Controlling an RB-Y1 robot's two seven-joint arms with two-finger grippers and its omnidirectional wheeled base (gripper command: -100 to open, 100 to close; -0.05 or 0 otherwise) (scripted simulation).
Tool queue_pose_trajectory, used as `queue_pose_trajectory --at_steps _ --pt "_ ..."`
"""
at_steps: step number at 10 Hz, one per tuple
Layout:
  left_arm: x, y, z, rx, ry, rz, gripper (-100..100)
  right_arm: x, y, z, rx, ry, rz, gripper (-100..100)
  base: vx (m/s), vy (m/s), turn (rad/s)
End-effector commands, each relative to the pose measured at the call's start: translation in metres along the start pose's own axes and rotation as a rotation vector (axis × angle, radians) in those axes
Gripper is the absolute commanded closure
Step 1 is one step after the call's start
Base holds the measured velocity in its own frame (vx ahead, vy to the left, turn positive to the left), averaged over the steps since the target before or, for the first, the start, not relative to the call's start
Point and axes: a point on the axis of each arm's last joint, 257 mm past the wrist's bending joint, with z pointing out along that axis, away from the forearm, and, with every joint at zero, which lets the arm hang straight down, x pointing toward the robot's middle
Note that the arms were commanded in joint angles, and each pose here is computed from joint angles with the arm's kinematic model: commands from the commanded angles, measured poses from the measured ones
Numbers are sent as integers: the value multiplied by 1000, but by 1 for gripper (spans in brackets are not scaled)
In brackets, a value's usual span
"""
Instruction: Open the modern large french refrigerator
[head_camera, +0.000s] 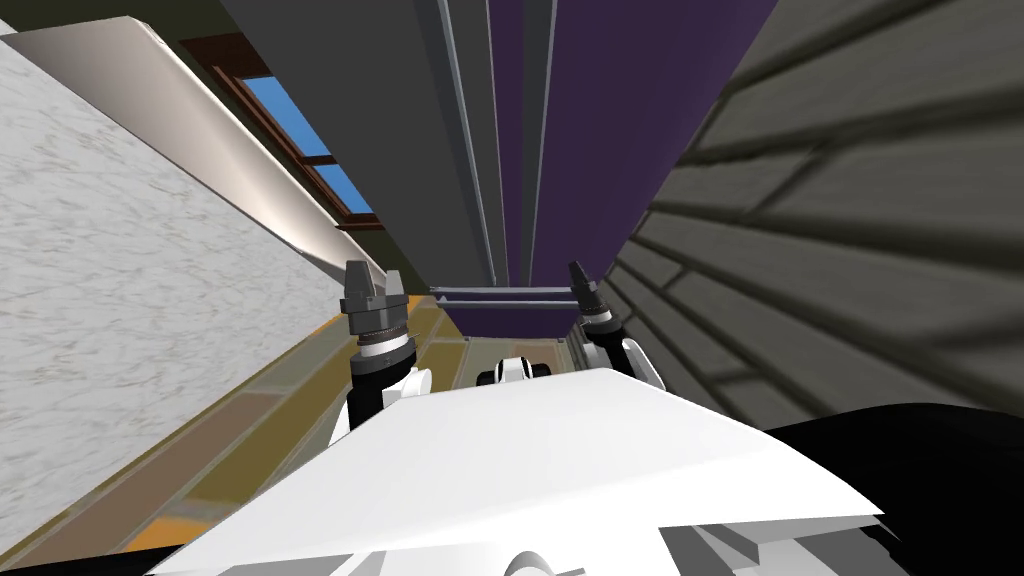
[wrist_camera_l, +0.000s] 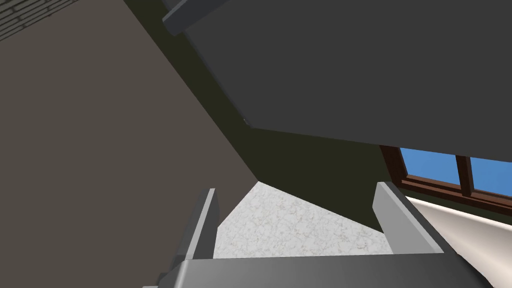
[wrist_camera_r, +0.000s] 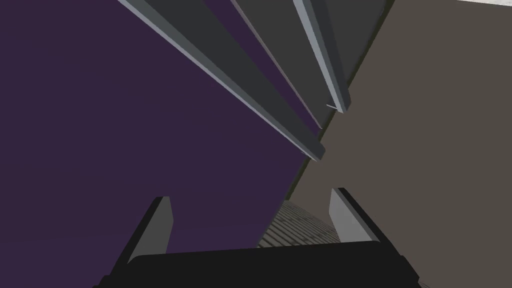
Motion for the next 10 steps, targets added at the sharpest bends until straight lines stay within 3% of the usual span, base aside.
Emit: queue_pose_trajectory --at_steps 1,10 --pt "0 0 0 0 0 0 0 10 -6 -1 1 50 -101 -100 39 110 -70" --pt "0 0 0 0 0 0 0 40 -37 -11 14 201 -434 -100 41 108 -103"
